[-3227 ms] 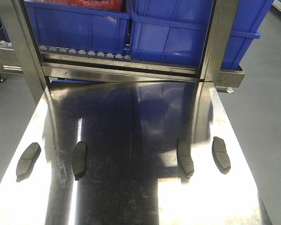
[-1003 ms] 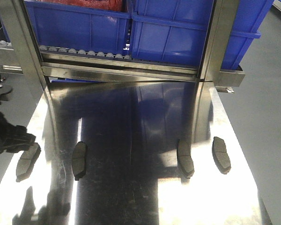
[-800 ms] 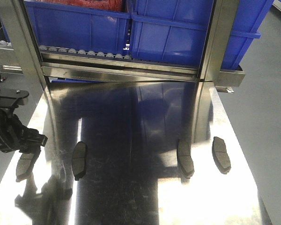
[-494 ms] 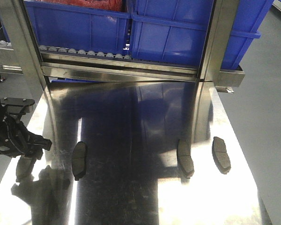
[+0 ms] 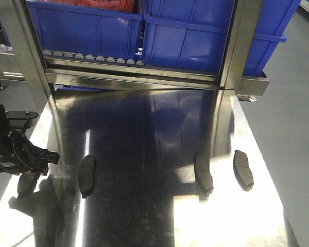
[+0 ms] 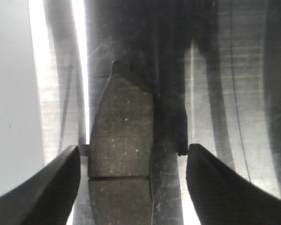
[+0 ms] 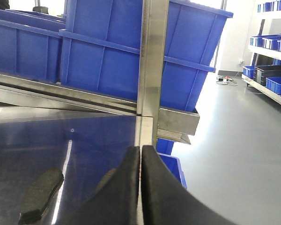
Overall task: Move and align brake pads A on conveyor
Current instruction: 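Lower the left gripper onto the outermost brake pad nearest it and close, then lift the grasped brake pad off the table with the left gripper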
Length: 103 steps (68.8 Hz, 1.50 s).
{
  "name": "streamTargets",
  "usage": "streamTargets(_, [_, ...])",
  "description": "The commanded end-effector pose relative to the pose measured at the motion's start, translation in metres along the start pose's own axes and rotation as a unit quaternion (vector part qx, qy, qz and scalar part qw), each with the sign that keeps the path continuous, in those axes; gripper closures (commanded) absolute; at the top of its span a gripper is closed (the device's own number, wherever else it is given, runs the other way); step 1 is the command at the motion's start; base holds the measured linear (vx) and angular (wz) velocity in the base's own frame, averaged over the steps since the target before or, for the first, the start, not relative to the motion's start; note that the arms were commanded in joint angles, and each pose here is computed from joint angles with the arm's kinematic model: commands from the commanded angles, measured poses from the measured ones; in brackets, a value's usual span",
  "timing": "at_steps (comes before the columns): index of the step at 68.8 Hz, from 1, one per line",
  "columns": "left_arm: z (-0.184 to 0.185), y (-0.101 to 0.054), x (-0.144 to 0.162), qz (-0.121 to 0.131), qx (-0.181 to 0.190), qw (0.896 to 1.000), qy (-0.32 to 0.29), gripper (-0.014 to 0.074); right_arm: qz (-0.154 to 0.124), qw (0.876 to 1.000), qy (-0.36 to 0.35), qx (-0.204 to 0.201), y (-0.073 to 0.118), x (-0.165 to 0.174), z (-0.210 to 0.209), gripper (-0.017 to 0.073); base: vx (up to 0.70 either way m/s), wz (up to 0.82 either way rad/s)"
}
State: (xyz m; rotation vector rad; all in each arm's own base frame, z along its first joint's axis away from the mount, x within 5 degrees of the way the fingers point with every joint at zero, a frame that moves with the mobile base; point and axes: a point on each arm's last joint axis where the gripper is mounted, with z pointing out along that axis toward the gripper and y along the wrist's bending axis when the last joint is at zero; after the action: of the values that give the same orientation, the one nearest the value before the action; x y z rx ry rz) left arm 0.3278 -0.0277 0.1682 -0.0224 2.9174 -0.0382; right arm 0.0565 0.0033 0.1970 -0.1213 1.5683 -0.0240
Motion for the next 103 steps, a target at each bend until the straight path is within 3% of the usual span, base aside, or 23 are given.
streamTargets(1, [-0.018,-0.001,-0.011,-0.005,0.005,0.999,-0.048,0.0123,-0.006,0.999,-0.041,0.005,0.0,-0.006,-0.001,0.0569,0.0,0.0])
streamTargets(19, [-0.017,-0.001,-0.012,-0.005,0.004,0.999,-0.05,0.0123,-0.006,0.999,-0.041,0.005,0.0,-0.006,-0.001,0.0569,0.0,0.0])
streamTargets(35, [-0.004,-0.001,-0.016,-0.004,-0.001,1.0,0.018,0.0123,-0.006,0.999,-0.041,0.005,0.0,-0.006,-0.001,0.0569,0.0,0.0])
streamTargets(47, [-0.003,-0.002,-0.018,-0.003,-0.001,1.0,0.02,0.0132,-0.006,0.999,-0.041,0.005,0.0,-0.006,-0.001,0.0569,0.0,0.0])
streamTargets(57, [-0.003,-0.002,-0.017,-0.001,-0.003,1.0,0.025,0.0219,-0.006,0.999,-0.041,0.005,0.0,-0.006,-0.001,0.0569,0.0,0.0])
streamTargets(74, [-0.004,-0.002,-0.017,0.002,-0.005,1.0,0.027,0.0602,-0.006,0.999,-0.041,0.005,0.0,-0.006,-0.001,0.0569,0.0,0.0])
streamTargets(89, [-0.02,0.0,-0.016,0.012,-0.013,1.0,0.005,0.0601,-0.006,0.999,-0.041,0.005,0.0,-0.006,-0.001,0.0569,0.0,0.0])
streamTargets(103, [-0.062,0.0,-0.011,0.012,0.0,0.993,-0.12,0.0599,-0.006,0.999,-0.041,0.005,0.0,-0.006,-0.001,0.0569,0.0,0.0])
